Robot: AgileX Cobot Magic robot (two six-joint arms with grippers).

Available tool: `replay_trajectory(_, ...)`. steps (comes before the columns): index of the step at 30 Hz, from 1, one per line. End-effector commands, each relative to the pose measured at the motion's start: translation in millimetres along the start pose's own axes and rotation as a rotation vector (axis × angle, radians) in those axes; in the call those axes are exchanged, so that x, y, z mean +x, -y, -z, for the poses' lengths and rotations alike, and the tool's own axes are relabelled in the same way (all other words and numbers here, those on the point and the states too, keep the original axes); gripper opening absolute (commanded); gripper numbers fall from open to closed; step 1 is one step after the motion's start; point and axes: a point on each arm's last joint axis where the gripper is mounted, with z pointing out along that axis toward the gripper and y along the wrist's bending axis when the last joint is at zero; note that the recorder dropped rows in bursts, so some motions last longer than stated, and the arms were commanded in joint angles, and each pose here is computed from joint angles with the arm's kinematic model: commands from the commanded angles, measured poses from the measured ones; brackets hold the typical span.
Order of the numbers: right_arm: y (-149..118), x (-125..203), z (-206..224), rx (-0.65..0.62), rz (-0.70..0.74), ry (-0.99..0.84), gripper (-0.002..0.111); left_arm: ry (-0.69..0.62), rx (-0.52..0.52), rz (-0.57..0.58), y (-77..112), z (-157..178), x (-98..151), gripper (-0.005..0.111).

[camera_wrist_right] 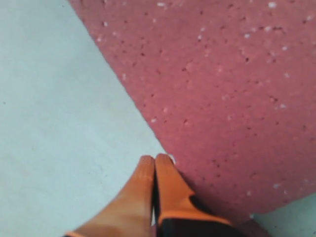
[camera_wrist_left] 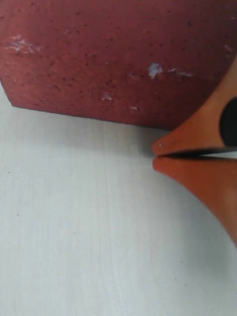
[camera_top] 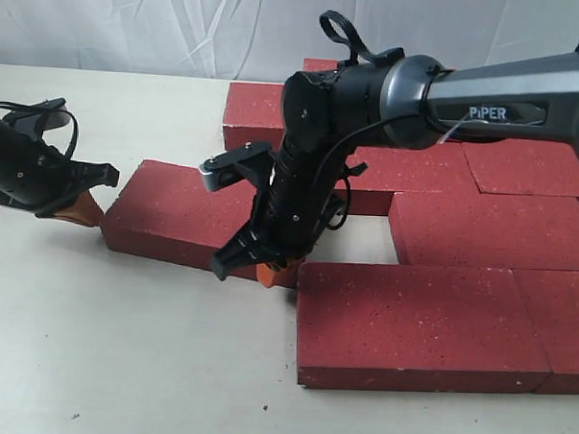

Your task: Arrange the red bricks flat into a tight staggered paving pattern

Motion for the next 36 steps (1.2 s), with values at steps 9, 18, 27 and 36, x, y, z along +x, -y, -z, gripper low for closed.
replay_trajectory(9, -3.9, 6.0, 12.5, -0.015, 0.011, -0.039, -0.001, 0.123, -0.061, 0.01, -4.5, 1.5, -13.1, 0.0)
replay_trajectory(18, 9.4, 2.6, 52.3, 0.039, -0.111, 0.103, -0.001, 0.127, -0.009, 0.026, 3.7, 6.0, -21.3, 0.0)
replay_trajectory(27, 73.7, 9.1, 54.5, 0.139, -0.271, 0.125, -0.001, 0.113, 0.001, 0.025, 4.6, 5.9, -20.1, 0.0)
replay_trajectory(36, 87.1, 0.9, 25.5, 0.169, -0.297, 0.162, -0.001, 0.091, 0.012, 0.019, 5.6, 5.7, -18.1, 0.0)
